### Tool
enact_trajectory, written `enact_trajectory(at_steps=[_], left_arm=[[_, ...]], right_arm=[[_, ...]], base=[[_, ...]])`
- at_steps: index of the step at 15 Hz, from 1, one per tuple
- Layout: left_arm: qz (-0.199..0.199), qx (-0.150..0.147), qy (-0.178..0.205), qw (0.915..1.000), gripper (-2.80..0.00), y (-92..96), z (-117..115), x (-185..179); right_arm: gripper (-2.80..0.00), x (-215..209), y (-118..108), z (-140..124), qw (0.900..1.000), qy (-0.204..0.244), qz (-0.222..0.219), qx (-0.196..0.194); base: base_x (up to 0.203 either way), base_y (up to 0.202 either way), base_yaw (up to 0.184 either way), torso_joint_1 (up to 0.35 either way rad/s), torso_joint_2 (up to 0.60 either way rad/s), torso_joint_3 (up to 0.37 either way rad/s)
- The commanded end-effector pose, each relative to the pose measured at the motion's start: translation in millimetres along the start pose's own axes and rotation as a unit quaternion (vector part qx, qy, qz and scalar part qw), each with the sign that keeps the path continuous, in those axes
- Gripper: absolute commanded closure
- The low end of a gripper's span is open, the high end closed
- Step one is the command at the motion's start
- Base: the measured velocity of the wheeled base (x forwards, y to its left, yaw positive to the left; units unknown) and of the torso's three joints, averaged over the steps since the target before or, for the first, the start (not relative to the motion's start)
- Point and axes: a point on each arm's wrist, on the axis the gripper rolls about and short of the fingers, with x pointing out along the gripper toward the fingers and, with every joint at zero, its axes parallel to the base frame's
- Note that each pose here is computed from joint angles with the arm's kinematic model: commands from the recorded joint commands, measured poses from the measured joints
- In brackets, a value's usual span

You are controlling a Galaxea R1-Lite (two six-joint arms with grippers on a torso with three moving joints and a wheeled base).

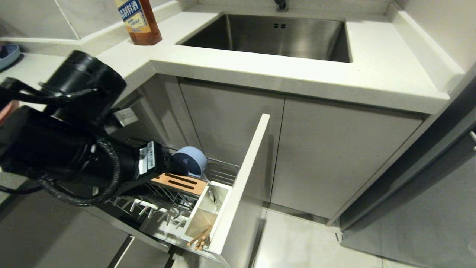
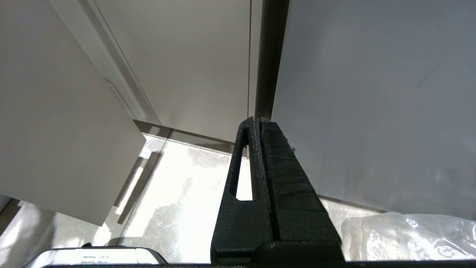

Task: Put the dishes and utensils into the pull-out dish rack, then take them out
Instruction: Pick up the spoon and place it in the cupboard

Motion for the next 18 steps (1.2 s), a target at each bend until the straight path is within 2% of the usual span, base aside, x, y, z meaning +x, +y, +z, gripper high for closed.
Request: enact_trajectory(at_steps=[1, 5, 7, 9, 11, 15, 18], left_arm=[[-0.035, 0.009, -0.038, 0.9986, 0.0, 4.2, -8.6, -35.6], [-0.046, 0.029, -0.131, 0.9898, 0.0, 12.4, -15.1, -84.0], [-0.04, 0.039, -0.191, 0.98, 0.0, 20.1, -15.7, -110.3], [-0.011, 0.053, -0.254, 0.9656, 0.0, 30.6, -12.7, -135.4], [0.021, 0.061, -0.302, 0.9511, 0.0, 39.2, -9.6, -155.0], [0.096, 0.086, -0.351, 0.9276, 0.0, 53.3, -9.3, -176.0], [0.167, 0.077, -0.365, 0.9126, 0.0, 62.6, -6.0, -180.2]], right_arm=[[0.0, 0.1, 0.0, -0.4, 1.0, 0.001, 0.0, 0.0], [0.0, 0.2, 0.0, -0.8, 1.0, 0.001, 0.001, 0.001], [0.0, 0.2, 0.0, -0.7, 1.0, 0.001, 0.001, 0.0], [0.0, 0.1, 0.0, -0.4, 1.0, 0.001, 0.0, 0.001], [0.0, 0.1, 0.0, -0.4, 1.0, 0.001, 0.001, 0.0], [0.0, 0.1, 0.0, -0.4, 1.0, 0.001, 0.001, 0.001], [0.0, 0.1, 0.0, -0.4, 1.0, 0.001, 0.001, 0.001]], base=[[0.0, 0.0, 0.0, 0.0, 0.0, 0.0], [0.0, 0.0, 0.0, 0.0, 0.0, 0.0], [0.0, 0.0, 0.0, 0.0, 0.0, 0.0], [0.0, 0.0, 0.0, 0.0, 0.0, 0.0], [0.0, 0.0, 0.0, 0.0, 0.0, 0.0], [0.0, 0.0, 0.0, 0.0, 0.0, 0.0], [0.0, 0.0, 0.0, 0.0, 0.0, 0.0]])
